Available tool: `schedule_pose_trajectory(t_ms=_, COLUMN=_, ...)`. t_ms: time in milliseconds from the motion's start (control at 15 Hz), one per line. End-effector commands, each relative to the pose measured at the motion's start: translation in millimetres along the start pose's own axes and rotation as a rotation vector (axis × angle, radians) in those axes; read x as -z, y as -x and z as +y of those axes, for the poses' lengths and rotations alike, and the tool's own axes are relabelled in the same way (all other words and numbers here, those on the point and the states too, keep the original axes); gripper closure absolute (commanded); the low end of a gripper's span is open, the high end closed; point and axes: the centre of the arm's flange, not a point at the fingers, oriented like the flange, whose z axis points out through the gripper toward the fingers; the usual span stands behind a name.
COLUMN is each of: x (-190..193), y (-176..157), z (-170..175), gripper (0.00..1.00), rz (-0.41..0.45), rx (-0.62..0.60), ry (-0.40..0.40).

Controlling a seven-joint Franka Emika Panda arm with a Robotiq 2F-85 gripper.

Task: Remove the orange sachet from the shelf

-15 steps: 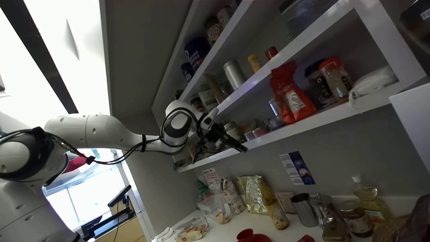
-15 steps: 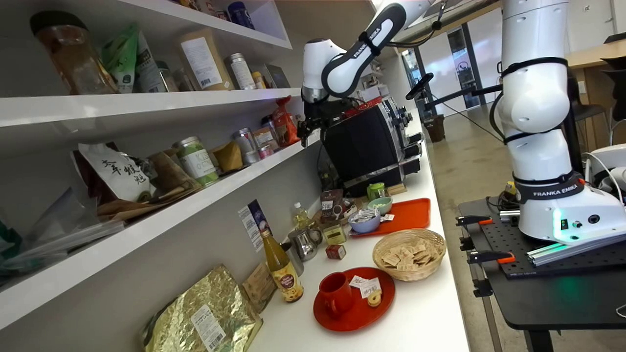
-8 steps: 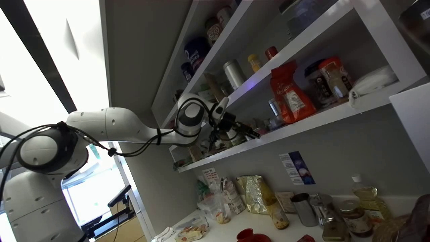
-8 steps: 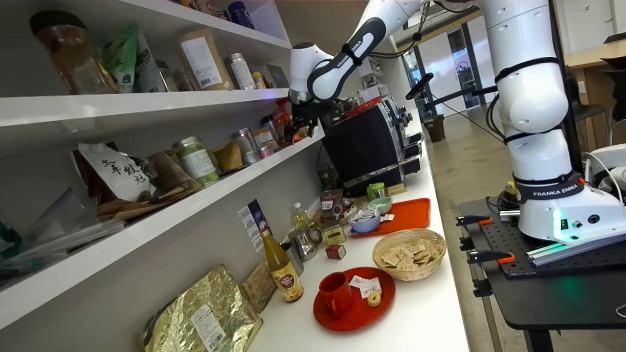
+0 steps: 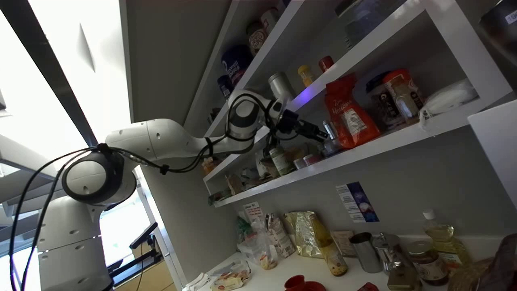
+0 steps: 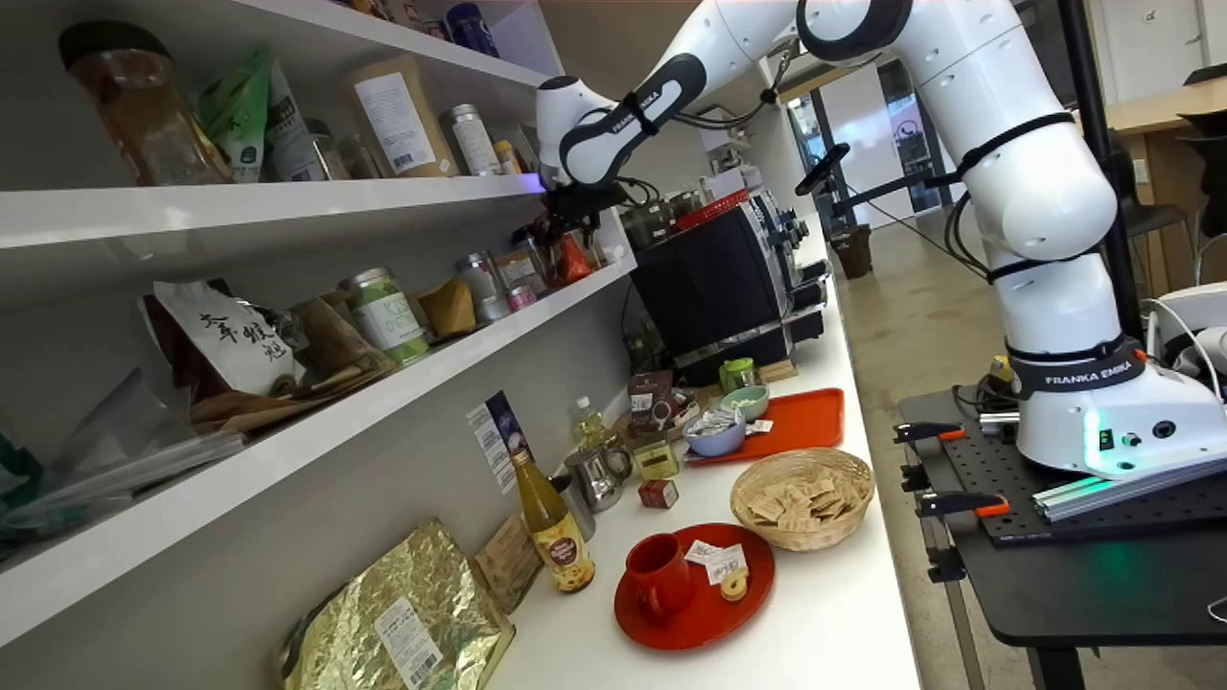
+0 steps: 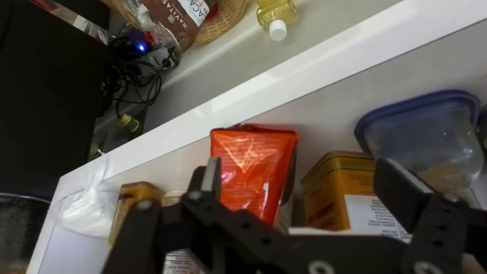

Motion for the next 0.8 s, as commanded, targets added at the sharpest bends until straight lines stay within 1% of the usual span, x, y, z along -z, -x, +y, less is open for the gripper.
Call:
schedule_pose_trajectory(t_ms=0, x=10.6, y=-32.6, z=10.2, gripper=0.00, rz=-0.017, rx=-0.028, ry=0.046)
schedule_pose_trajectory(t_ms=133, x=13.7, y=-40.0, z=22.4, gripper=0.00, rz=0.001, rx=-0.043, ry=0.070)
schedule_pose_trajectory(t_ms=333, x=12.3, y=-52.5, z=34.4, gripper=0.00, rz=0.025, rx=-0.064, ry=0.082)
schedule_pose_trajectory(t_ms=467, x=7.4, y=-56.4, z=32.0, gripper=0.00, rz=0.056, rx=-0.055, ry=0.077)
schedule_pose_trajectory(t_ms=733, x=-5.0, y=-59.0, z=12.1, gripper=0.00, rz=0.095, rx=0.004, ry=0.030)
